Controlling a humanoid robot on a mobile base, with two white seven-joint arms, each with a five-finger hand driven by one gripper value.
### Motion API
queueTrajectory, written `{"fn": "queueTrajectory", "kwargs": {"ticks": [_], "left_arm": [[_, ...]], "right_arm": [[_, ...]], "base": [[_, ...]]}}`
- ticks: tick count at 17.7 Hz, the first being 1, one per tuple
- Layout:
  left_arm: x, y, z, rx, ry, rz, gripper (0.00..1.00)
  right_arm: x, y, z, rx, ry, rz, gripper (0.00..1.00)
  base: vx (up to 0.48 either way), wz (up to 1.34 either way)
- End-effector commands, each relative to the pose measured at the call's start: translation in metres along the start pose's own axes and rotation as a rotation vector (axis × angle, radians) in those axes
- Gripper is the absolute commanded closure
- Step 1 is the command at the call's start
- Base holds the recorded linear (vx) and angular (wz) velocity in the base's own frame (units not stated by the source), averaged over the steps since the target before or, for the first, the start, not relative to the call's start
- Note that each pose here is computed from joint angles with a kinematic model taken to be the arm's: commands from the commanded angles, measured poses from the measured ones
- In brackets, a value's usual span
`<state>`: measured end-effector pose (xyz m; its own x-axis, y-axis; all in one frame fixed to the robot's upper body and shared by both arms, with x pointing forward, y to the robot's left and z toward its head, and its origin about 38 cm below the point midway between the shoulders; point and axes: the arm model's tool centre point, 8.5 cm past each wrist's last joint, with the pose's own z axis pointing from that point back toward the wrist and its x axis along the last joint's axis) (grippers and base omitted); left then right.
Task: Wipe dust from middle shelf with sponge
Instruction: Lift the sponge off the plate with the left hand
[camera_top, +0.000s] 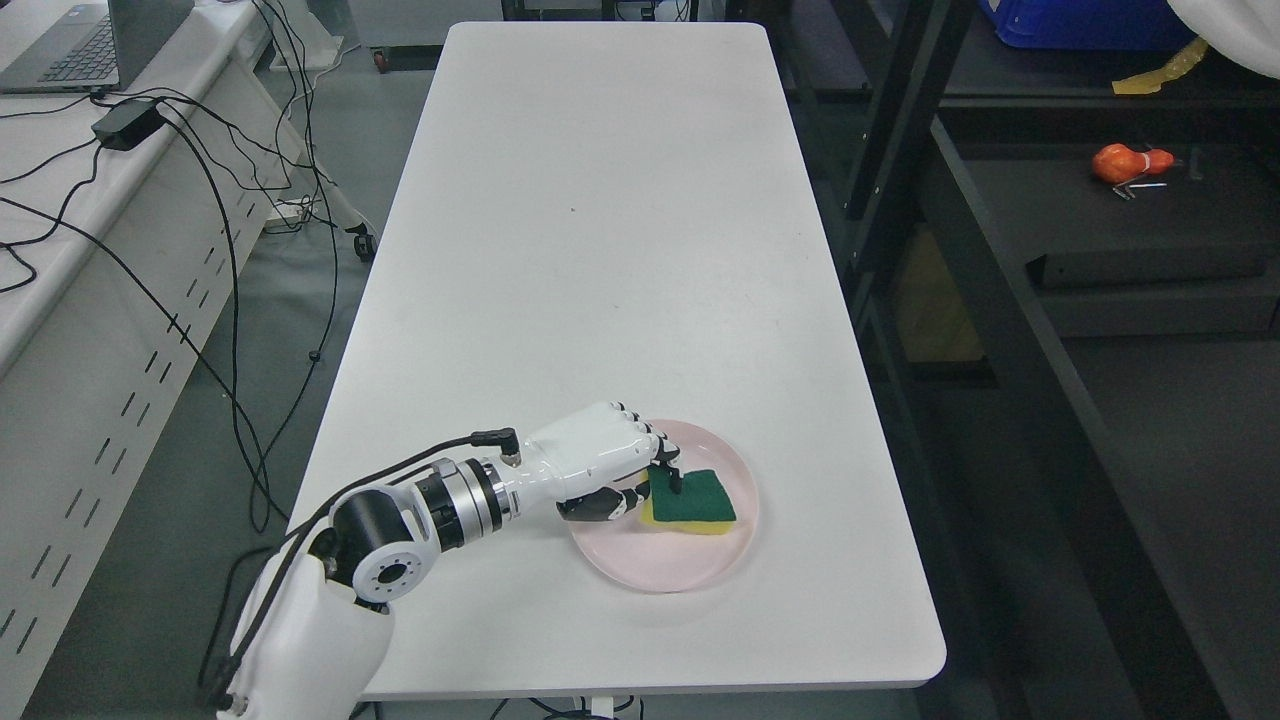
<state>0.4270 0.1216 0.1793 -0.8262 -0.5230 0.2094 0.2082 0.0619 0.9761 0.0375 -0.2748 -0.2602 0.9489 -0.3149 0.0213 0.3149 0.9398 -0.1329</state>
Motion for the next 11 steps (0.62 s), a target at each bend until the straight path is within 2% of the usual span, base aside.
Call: {"fn": "queueTrajectory", "kwargs": {"ticks": [1, 3, 5, 7, 11], "left_arm": [[-0.011, 0.037, 0.024, 0.296, -0.013, 0.175, 1.0], [-0.015, 0.067, 0.04, 0.42, -0.041, 0.192, 1.0], [-0.009, 0.086, 0.048, 0.596, -0.172, 0.326, 1.0], [-0.01, 0.088, 0.058, 0.72, -0.214, 0.42, 1.0], [-0.02, 0.078, 0.079, 0.986, -0.194, 0.583, 1.0]], "right_arm": [[0.01, -0.01, 0.0, -0.014, -0.022, -0.003, 0.0], [0.01, -0.01, 0.0, -0.014, -0.022, -0.003, 0.0], [0.01, -0.01, 0.0, -0.014, -0.022, -0.003, 0.0], [0.01, -0.01, 0.0, -0.014, -0.022, -0.003, 0.0], [0.01, -0.01, 0.0, -0.014, -0.022, -0.001, 0.0]], "base": [[0.0, 0.0], [0.0, 0.0], [0.0, 0.0], [0.0, 0.0], [0.0, 0.0]]}}
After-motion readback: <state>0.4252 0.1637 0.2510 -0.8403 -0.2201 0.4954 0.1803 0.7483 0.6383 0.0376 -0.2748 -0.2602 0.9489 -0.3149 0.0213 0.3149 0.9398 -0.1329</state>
